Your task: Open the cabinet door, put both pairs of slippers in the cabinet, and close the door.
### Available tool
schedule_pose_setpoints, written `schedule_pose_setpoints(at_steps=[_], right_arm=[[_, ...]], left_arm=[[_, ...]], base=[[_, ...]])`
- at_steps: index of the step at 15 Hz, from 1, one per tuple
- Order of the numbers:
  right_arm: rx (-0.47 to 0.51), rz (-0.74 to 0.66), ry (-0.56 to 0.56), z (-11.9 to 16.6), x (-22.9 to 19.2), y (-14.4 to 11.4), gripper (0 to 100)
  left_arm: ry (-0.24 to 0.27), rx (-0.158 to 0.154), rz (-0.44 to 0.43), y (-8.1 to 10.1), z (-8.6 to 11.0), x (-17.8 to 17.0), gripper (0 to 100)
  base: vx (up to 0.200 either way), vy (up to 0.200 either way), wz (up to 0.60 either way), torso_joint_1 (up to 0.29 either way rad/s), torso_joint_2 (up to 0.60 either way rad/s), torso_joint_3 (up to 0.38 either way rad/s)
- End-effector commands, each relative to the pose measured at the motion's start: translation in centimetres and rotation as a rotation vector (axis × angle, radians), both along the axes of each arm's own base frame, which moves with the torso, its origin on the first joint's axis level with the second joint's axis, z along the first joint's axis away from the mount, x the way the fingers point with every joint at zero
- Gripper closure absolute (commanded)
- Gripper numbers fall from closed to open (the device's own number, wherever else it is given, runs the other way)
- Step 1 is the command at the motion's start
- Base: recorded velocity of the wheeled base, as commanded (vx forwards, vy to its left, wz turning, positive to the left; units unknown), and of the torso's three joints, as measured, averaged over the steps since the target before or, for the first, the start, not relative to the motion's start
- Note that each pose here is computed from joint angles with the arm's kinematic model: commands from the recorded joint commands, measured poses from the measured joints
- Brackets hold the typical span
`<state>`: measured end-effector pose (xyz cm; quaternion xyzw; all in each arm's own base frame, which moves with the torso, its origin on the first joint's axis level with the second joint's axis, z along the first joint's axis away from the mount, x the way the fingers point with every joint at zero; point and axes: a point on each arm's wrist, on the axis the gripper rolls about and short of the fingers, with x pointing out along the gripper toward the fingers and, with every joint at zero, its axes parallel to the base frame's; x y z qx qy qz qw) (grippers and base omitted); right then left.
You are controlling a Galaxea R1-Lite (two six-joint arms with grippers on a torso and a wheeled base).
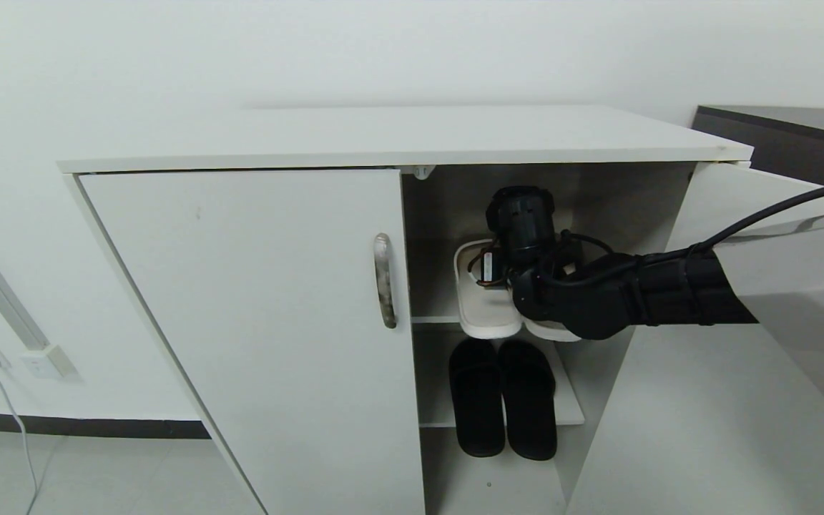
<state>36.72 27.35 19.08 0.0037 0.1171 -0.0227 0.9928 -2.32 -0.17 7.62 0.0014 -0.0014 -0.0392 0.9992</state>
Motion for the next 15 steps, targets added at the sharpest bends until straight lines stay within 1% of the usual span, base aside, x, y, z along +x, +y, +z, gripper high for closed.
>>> schedule_pose_setpoints(at_steps=[1, 6, 7, 10, 14, 15], right_arm=[[-0.003, 0.0, 0.005, -0.2, 0.0, 0.0, 100], [0.002, -0.002, 0.006, -0.3, 0.0, 0.0, 100], [0.003, -0.002, 0.007, -0.3, 0.0, 0.0, 0], [-0.021, 0.007, 0.037, -0.7, -0.8, 0.0, 0], [-0.029, 0.039, 0.04, 0.3, -3.5, -0.1, 0], [-0.027, 0.04, 0.038, 0.4, -3.6, -0.1, 0]], left_arm=[[0.001, 0.0, 0.0, 0.0, 0.0, 0.0, 100], [0.001, 0.0, 0.0, 0.0, 0.0, 0.0, 100], [0.001, 0.0, 0.0, 0.0, 0.0, 0.0, 100], [0.001, 0.0, 0.0, 0.0, 0.0, 0.0, 100], [0.001, 0.0, 0.0, 0.0, 0.0, 0.0, 100], [0.001, 0.0, 0.0, 0.0, 0.0, 0.0, 100]], base=[[0.0, 0.0, 0.0, 0.0, 0.0, 0.0], [0.0, 0.0, 0.0, 0.0, 0.0, 0.0], [0.0, 0.0, 0.0, 0.0, 0.0, 0.0], [0.0, 0.0, 0.0, 0.0, 0.0, 0.0], [0.0, 0.0, 0.0, 0.0, 0.0, 0.0], [0.0, 0.0, 0.0, 0.0, 0.0, 0.0]])
